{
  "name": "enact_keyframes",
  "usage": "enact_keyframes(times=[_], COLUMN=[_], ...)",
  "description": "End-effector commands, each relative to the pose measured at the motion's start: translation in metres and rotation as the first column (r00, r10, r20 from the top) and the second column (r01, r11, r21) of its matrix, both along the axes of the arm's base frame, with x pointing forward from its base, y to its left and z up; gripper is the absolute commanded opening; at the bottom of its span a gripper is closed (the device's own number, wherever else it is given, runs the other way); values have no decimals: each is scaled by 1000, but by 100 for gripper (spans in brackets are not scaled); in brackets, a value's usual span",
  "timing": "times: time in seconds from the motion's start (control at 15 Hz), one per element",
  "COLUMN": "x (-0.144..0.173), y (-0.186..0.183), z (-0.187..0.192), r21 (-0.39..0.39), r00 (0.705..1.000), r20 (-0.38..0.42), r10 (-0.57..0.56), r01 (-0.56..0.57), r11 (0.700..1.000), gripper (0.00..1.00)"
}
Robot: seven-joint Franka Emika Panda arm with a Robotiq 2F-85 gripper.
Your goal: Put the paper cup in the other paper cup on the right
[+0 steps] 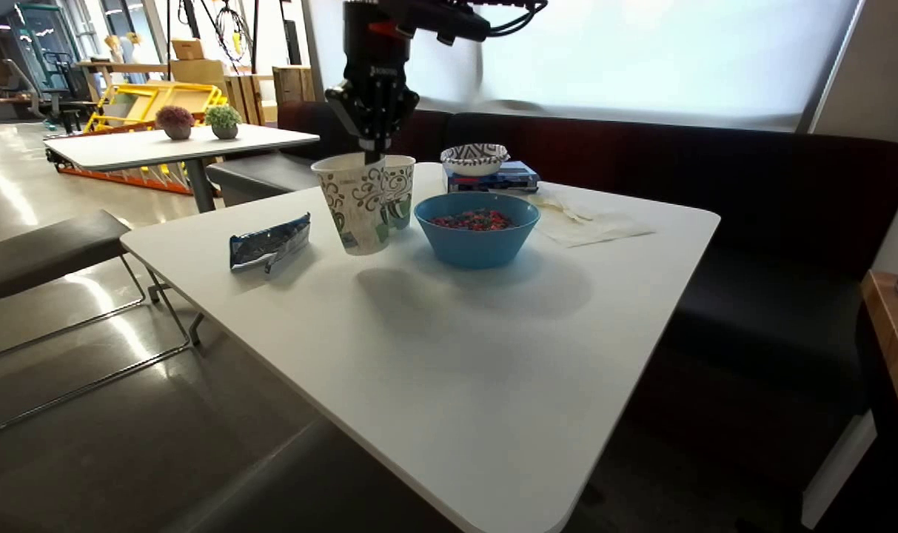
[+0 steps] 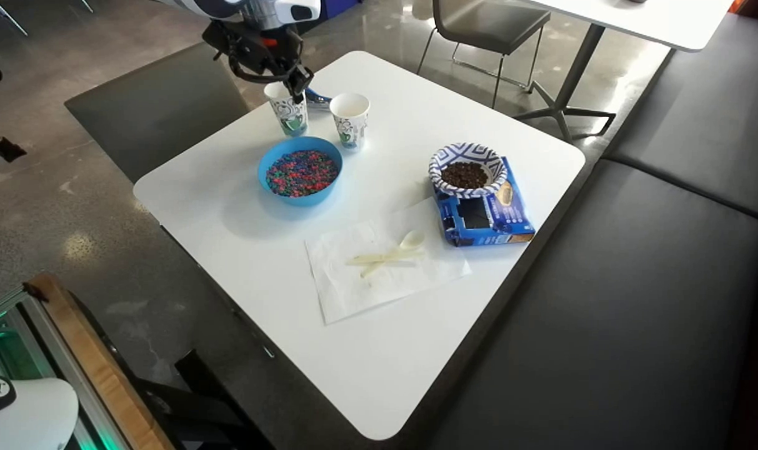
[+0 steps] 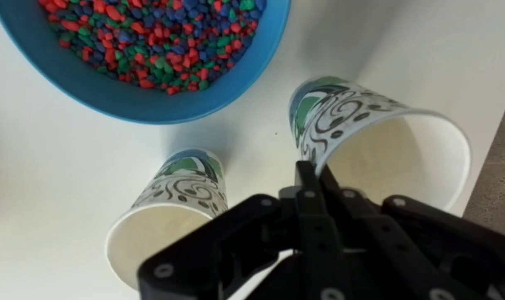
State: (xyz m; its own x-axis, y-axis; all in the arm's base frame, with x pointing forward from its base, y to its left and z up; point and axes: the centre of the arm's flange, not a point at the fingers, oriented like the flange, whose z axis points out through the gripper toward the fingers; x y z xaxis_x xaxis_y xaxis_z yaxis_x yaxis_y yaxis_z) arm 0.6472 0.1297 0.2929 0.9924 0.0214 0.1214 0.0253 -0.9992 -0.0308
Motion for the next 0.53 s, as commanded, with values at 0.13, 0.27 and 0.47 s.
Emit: enact_keyframes(times=[0.13,0.27,0.47], x=[16,33,51], y=[-2,-13,-36], z=[90,112,130], r21=[93,129,140], r00=[996,981,953], r20=[64,146,223], r10=[-66,-131,-206], r01=[60,112,178], r11=[994,985,974], gripper=[1,1,1])
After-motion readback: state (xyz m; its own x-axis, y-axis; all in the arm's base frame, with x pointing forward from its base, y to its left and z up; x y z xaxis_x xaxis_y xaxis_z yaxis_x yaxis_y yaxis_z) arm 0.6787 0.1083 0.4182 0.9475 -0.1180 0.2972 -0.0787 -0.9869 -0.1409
